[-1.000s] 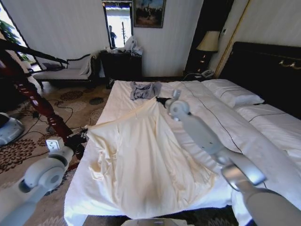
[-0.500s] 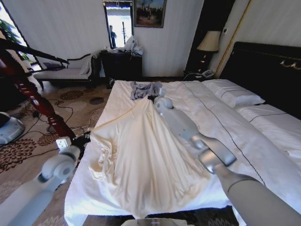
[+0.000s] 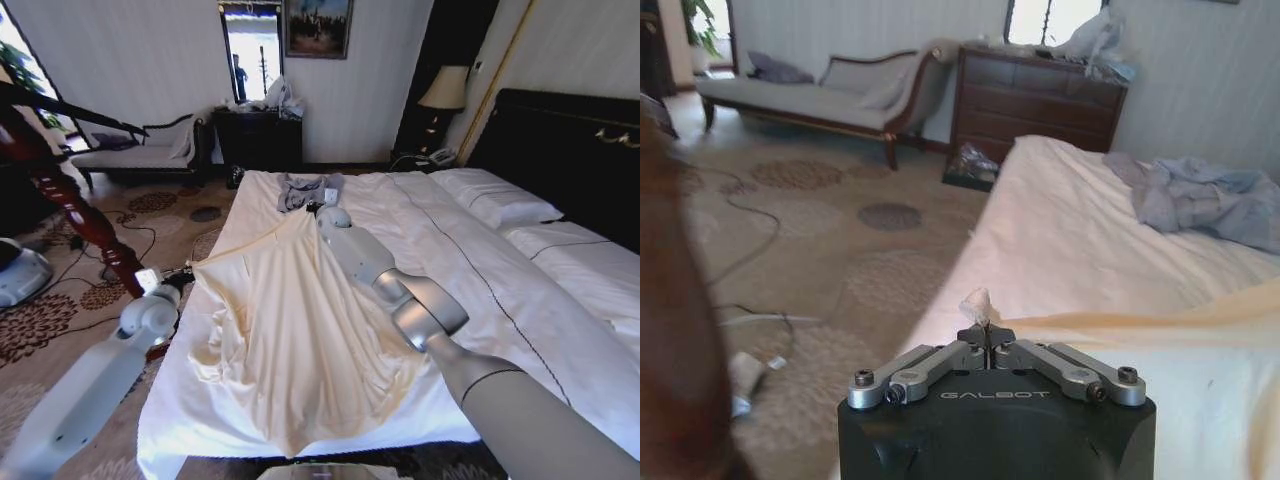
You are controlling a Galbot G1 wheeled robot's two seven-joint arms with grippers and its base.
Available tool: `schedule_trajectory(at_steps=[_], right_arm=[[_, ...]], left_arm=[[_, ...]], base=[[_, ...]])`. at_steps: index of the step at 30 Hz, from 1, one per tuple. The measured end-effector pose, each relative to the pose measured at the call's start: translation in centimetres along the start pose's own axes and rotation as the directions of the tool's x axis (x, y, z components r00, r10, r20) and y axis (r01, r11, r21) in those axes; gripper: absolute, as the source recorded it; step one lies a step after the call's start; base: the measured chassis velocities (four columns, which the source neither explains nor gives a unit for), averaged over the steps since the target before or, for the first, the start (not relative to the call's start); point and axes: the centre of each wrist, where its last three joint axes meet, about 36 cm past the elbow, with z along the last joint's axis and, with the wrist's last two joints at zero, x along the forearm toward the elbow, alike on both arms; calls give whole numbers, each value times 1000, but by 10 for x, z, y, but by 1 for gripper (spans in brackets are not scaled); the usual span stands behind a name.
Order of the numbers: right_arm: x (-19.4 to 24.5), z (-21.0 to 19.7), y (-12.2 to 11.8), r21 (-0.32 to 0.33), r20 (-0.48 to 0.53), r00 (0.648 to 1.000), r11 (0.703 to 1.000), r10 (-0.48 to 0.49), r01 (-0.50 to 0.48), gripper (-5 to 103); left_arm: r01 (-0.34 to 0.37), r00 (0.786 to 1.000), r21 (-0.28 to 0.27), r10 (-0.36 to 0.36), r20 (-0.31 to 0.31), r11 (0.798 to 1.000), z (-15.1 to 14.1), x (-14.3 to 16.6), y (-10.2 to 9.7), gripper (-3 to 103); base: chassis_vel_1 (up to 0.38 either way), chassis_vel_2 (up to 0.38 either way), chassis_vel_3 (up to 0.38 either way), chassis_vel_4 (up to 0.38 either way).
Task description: Pick up the clothes from the bed and hang them on the clothes hanger.
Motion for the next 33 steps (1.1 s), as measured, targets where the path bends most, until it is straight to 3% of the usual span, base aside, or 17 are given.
schedule_trajectory(at_steps=[3, 7, 10, 12, 15, 17, 18, 21, 23, 24, 27, 29, 30, 31, 33], right_arm=[[-3, 5, -24, -12, 7, 998, 998, 57, -57, 0], [-6, 13, -37, -3, -7, 996, 996, 92, -92, 0], [-4, 21, -44, 7, -22, 996, 996, 89, -89, -1], [5, 41, -57, 30, -55, 997, 998, 62, -60, 10], [15, 51, -57, 35, -70, 997, 999, 28, -26, 15], [25, 60, -51, 48, -87, 996, 999, -9, 14, 25], [25, 60, -51, 48, -87, 996, 999, -9, 14, 25], [30, 64, -42, 52, -99, 995, 998, -32, 37, 42], [31, 63, -41, 47, -101, 994, 998, -34, 39, 42], [31, 62, -40, 45, -103, 994, 998, -35, 40, 47], [34, 59, -38, 62, -109, 993, 997, -44, 51, 63], [35, 58, -36, 66, -111, 993, 996, -48, 56, 63], [36, 57, -33, 72, -109, 992, 995, -57, 65, 69], [41, 55, -28, 75, -102, 992, 994, -76, 84, 80], [46, 53, -25, 64, -97, 991, 993, -94, 100, 80]], left_arm=[[-39, 999, 19, 39, -20, 999, 3, -32, -39, 0], [-53, 998, 31, 55, -38, 998, 5, -48, -59, 0], [-43, 997, 36, 45, -56, 998, 9, -53, -62, 0], [-14, 996, 33, 17, -84, 999, 16, -50, -52, 0], [3, 995, 19, -2, -96, 1000, 21, -42, -37, -2], [24, 994, 0, -24, -109, 1000, 25, -30, -17, 6], [24, 994, 0, -24, -109, 1000, 25, -30, -17, 6], [55, 992, -16, -56, -115, 998, 23, -19, 5, 23], [58, 991, -20, -60, -115, 998, 22, -17, 8, 28], [61, 991, -25, -63, -117, 998, 20, -16, 11, 28], [61, 991, -48, -66, -117, 997, 17, -3, 25, 45], [62, 991, -52, -67, -115, 997, 16, 2, 29, 50], [62, 992, -56, -68, -110, 996, 15, 10, 33, 50], [64, 993, -68, -70, -100, 996, 11, 26, 40, 61], [61, 994, -77, -68, -89, 995, 8, 38, 44, 61]], base=[[0, 0, 0, 0], [0, 0, 0, 0], [0, 0, 0, 0], [0, 0, 0, 0], [0, 0, 0, 0], [0, 0, 0, 0], [0, 0, 0, 0], [0, 0, 0, 0], [0, 0, 0, 0], [0, 0, 0, 0], [0, 0, 0, 0], [0, 0, 0, 0], [0, 0, 0, 0], [0, 0, 0, 0], [0, 0, 0, 0]])
